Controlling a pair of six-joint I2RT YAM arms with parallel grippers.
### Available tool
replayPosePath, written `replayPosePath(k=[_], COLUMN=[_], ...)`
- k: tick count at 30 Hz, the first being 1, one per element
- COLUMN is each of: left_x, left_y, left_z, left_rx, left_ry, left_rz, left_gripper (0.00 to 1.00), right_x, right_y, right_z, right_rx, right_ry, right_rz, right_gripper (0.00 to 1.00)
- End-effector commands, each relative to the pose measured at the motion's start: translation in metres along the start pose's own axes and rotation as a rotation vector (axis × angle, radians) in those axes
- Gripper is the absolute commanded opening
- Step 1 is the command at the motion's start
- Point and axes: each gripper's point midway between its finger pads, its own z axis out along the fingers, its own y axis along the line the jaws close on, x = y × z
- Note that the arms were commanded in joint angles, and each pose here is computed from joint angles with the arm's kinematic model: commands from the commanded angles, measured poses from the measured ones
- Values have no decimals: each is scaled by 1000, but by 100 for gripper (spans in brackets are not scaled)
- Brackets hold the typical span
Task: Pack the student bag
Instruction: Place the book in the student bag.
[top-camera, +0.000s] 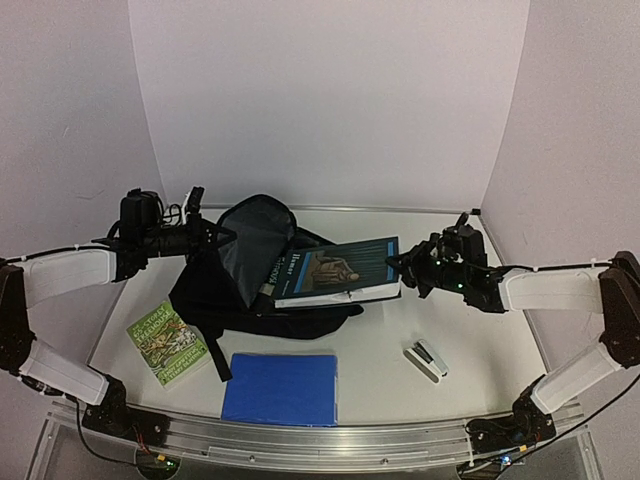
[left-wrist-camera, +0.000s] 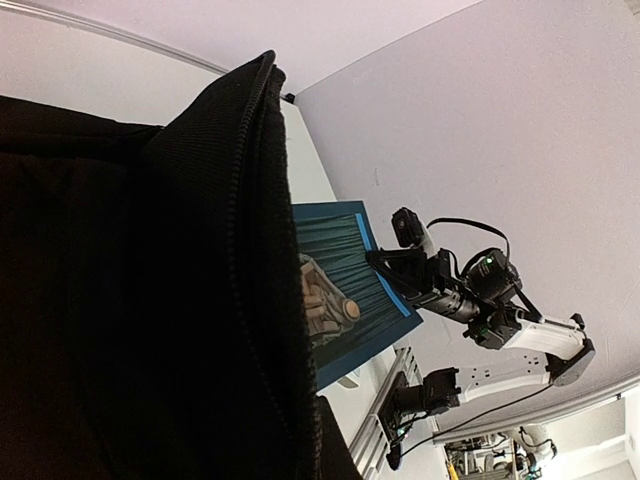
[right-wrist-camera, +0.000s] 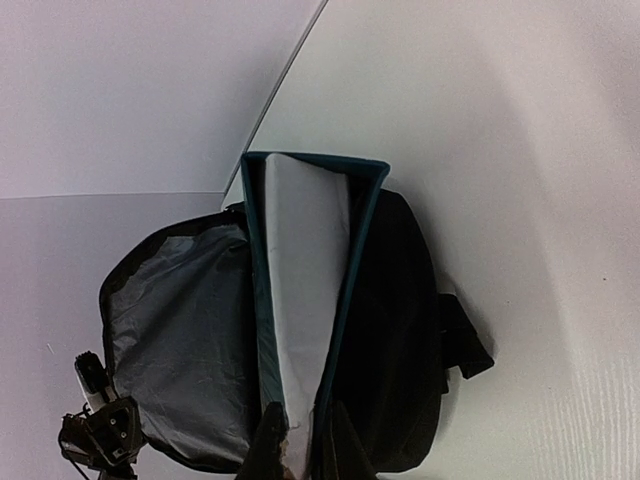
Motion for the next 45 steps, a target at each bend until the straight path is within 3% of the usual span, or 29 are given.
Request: replayPosePath(k=[1, 16, 20, 34, 45], left_x=[-24, -19, -20, -35, -31], left_y=[-62, -96, -96, -89, -81], left_z=[-9, -8, -6, -7, 5], left_rx=[150, 228, 226, 146, 175], left_ry=[-47, -12, -9, -88, -35], left_rz=[197, 282, 285, 290, 242], left_gripper=[0, 0, 0, 0, 0], right_x=[-7, -10, -7, 16, 48], right_y=[51, 70, 73, 18, 42], right_z=[3, 30, 40, 66, 114], right_rx=[-166, -201, -207, 0, -42], right_ry=[-8, -13, -19, -32, 32], right_rz=[41, 84, 80, 18, -53], right_gripper=[0, 0, 0, 0, 0])
